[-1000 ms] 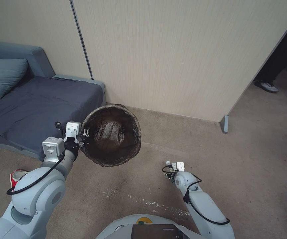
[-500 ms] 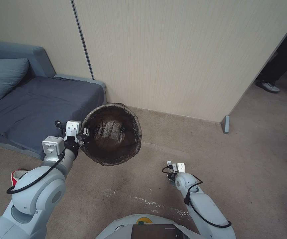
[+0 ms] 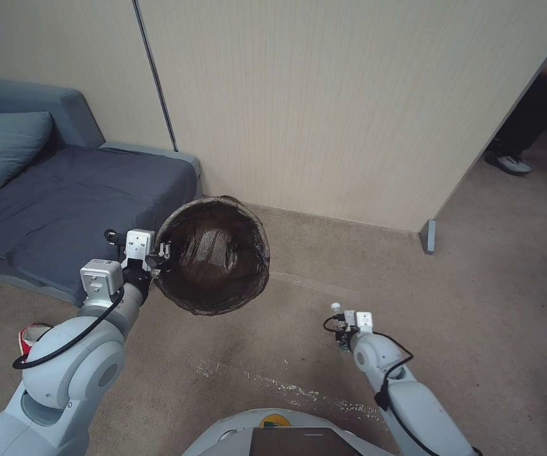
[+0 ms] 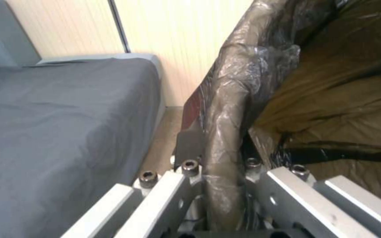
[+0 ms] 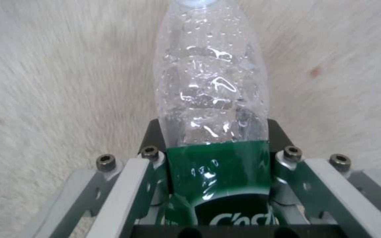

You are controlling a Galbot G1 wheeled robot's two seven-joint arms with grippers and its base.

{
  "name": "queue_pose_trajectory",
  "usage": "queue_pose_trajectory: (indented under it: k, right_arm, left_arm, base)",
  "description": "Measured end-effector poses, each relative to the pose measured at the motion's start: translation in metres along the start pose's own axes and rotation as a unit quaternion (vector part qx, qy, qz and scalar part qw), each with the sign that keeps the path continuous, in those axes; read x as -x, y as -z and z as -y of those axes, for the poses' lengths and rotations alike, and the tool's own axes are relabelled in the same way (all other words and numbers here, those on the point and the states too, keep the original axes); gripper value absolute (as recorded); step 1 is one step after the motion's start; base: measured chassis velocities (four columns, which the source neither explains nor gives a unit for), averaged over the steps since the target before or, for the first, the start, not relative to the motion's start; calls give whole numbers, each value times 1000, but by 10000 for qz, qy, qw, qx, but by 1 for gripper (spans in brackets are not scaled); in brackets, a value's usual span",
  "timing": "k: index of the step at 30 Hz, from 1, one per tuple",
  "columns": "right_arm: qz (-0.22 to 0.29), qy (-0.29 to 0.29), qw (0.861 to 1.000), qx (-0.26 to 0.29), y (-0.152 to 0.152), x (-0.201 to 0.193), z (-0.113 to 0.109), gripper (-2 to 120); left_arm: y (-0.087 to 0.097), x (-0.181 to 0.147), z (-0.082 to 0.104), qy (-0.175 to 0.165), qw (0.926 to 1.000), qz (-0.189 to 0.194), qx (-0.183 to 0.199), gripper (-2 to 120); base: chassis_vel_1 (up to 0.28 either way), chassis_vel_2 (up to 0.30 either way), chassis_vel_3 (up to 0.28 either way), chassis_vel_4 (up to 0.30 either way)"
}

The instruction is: Pick up the trash bin, then pick up the garbage from the floor and place it into the trash bin.

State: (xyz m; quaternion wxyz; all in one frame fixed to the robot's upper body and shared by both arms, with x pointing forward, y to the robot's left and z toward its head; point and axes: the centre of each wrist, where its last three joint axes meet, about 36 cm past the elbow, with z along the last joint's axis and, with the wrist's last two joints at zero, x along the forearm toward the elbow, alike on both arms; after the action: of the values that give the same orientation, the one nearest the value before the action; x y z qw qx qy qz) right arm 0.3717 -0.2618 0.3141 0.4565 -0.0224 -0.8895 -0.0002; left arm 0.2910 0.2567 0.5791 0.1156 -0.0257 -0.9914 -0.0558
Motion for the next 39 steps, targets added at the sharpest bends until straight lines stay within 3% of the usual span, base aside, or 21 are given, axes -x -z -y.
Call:
queue_pose_trajectory:
  k: [7, 9, 16, 19, 23, 24, 27, 28, 30, 32, 34, 39]
  right_arm:
    - [824, 135, 9965, 38, 33, -74, 30, 28]
    - [1296, 318, 9911, -15, 54, -117, 38, 28]
    - [2239, 895, 9703, -205, 97, -201, 39, 28]
    - [2487, 1077, 9620, -326, 107, -219, 37, 28]
    - [3336, 1773, 9235, -661, 132, -260, 30, 28]
    - [3336, 1773, 9235, -661, 132, -260, 30, 28]
    - [3809, 2183, 8938, -918, 152, -285, 23, 28]
    - [3809, 2183, 8938, -918, 152, -285, 23, 28]
    - [4019, 2547, 8727, -1098, 163, -302, 14, 28]
    - [4064, 2646, 8670, -1147, 166, -306, 11, 28]
    - [4134, 2981, 8502, -1315, 174, -312, -2, 28]
    - [4006, 3434, 8342, -1604, 193, -303, -24, 28]
  left_arm:
    - [-2, 0, 1, 9, 10000, -25, -5, 0]
    - [-2, 0, 2, 13, 10000, -27, -2, 0]
    - [-3, 2, 2, 17, 10000, -34, -12, 0]
    - [-4, 3, 3, 14, 10000, -49, -21, 0]
    - [-6, 4, 4, 15, 10000, -76, -34, 0]
    - [-6, 4, 4, 15, 10000, -76, -34, 0]
    - [-6, 5, 3, 27, 10000, -73, -40, 0]
    - [-6, 5, 3, 27, 10000, -73, -40, 0]
    - [-7, 6, 3, 47, 9999, -85, -50, 0]
    - [-7, 7, 3, 54, 9999, -89, -54, 0]
    - [-9, 9, 2, 83, 9999, -102, -62, 0]
    - [-11, 12, 2, 118, 9998, -133, -60, 0]
  base:
    - [0, 0, 0, 0]
    - [0, 0, 0, 0]
    - [0, 0, 0, 0]
    - [0, 0, 0, 0]
    - [0, 0, 0, 0]
    - [0, 0, 0, 0]
    - [0, 0, 0, 0]
    - [0, 0, 0, 0]
    - [0, 0, 0, 0]
    - [0, 0, 0, 0]
    - [0, 0, 0, 0]
    - [0, 0, 0, 0]
